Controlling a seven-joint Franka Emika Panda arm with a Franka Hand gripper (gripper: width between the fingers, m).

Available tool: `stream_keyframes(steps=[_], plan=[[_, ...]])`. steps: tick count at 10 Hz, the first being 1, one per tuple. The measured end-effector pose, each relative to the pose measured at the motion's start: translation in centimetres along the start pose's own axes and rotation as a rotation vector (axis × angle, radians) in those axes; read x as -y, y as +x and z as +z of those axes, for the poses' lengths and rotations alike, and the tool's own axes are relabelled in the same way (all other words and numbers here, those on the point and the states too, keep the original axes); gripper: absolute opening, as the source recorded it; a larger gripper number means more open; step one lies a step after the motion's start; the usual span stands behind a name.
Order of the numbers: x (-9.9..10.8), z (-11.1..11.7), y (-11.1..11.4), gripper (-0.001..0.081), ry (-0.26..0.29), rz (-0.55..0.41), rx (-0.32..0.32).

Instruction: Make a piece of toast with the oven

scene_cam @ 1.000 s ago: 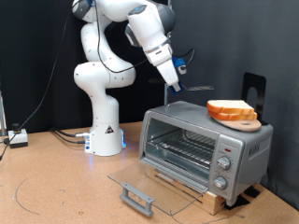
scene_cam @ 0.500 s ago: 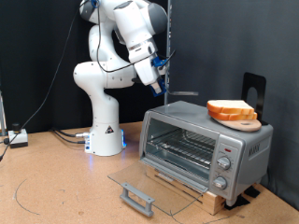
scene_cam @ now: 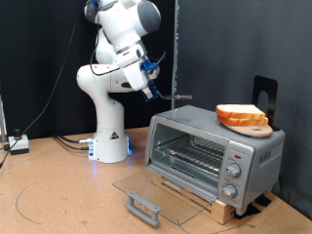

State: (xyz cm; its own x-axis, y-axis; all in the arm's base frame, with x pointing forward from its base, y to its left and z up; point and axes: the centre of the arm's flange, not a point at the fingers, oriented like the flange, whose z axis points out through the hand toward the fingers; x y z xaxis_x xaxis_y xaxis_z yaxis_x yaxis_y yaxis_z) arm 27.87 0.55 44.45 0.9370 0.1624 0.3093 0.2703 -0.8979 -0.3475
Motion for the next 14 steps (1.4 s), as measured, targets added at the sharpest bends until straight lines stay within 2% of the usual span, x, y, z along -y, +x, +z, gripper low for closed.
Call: stream_keyframes(steps=[2,4,6,8,10,14], plan=[[0.4,-0.3,0.7,0.0422,-0.031,-0.035,0.017],[0.4,-0.5,1.1,0.0422,-0.075,-0.060,0.098],[0.2,0.0,1.4,0.0422,-0.095,-0.058,0.186],[-0.1,1.2,1.7,0.0422,-0.103,-0.062,0.232],[-0.1,2.3,2.2,0.0422,-0.109,-0.065,0.230],[1.1,4.9,3.7,0.0422,-0.095,-0.074,0.197]])
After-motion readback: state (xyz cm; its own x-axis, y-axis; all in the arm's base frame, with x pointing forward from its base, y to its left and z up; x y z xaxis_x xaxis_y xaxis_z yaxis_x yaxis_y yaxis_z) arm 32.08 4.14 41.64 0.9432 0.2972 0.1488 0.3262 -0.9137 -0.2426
